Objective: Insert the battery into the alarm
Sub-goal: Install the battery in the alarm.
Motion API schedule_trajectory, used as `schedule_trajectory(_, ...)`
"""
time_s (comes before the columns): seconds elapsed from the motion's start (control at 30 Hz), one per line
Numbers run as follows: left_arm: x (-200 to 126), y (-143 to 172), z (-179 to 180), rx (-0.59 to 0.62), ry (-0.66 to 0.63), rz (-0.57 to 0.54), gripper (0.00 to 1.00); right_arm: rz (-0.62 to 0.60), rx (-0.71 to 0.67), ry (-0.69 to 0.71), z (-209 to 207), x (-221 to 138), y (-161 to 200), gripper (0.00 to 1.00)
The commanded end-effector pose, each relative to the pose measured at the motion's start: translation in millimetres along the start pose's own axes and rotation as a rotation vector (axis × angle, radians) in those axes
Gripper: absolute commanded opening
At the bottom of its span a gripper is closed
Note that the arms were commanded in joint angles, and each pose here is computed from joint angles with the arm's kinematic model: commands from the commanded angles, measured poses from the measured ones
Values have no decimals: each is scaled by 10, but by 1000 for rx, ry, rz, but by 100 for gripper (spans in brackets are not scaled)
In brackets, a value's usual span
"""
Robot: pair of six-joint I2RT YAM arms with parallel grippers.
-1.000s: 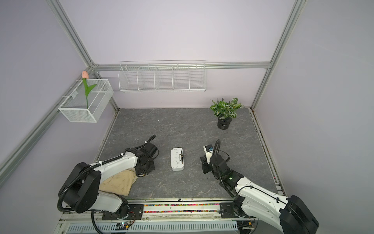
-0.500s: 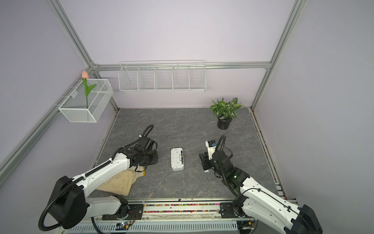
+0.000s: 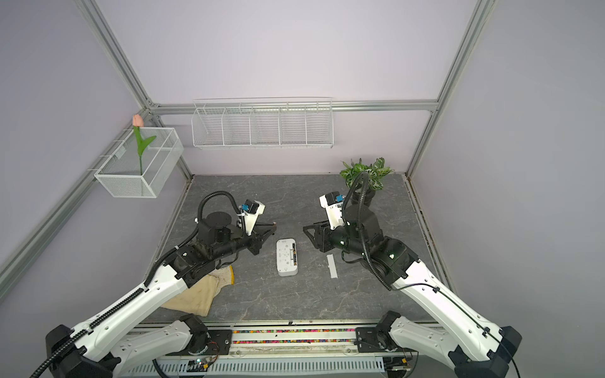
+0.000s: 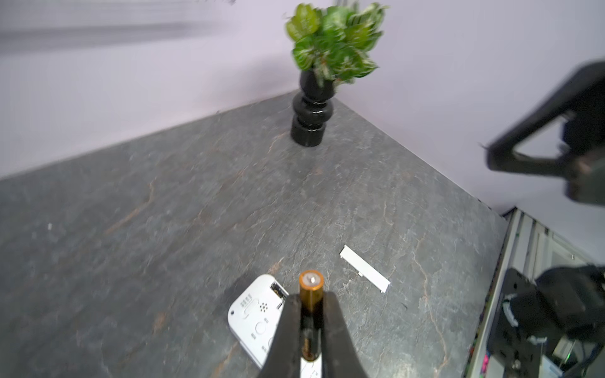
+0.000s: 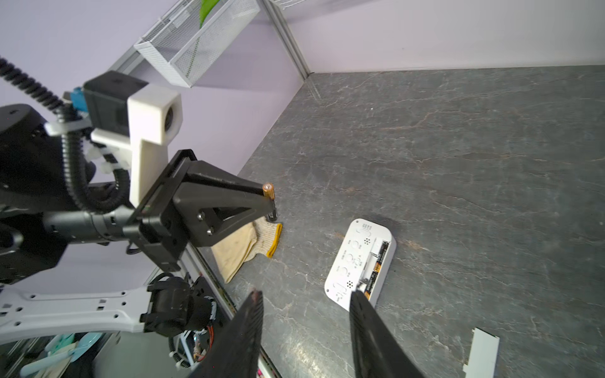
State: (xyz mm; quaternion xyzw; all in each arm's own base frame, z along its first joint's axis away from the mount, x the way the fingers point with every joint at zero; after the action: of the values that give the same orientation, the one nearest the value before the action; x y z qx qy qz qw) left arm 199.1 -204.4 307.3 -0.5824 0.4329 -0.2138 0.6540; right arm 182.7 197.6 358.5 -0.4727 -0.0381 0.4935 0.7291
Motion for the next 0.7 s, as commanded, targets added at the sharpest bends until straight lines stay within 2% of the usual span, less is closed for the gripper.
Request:
schedule_trajectory(0.0, -67, -155, -181, 301, 90, -155, 0, 104, 9, -48, 147, -25, -3, 47)
schedule_trajectory(0.13, -118, -205, -252, 423, 85, -202, 0, 157, -27, -45, 308, 49, -37, 46)
schedule_trajectory(0.3, -129, -243, -264, 449, 91, -209, 0, 182, -75, -32, 494, 162, -39, 44)
schedule_trajectory(0.47, -145, -229, -274, 469, 94, -209, 0, 160, -58, -2, 526, 244, -94, 39)
schedule_trajectory(0.67, -170, -231, -285, 484, 96, -212, 0, 157, -40, 2, 572, 348, -141, 37)
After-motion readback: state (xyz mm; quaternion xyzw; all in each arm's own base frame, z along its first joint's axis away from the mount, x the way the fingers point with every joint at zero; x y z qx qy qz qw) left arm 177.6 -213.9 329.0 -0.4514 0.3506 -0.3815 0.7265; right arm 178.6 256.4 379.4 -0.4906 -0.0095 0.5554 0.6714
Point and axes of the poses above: each gripper's point midway between its finger pads, its own x axis out along the fingers, its own z axis along the line the jaws close on, y = z × x, the point moved 8 cm from there along -x, back along the fingers, and after that the axes turned 5 degrees about x, right-handed, at the moved point
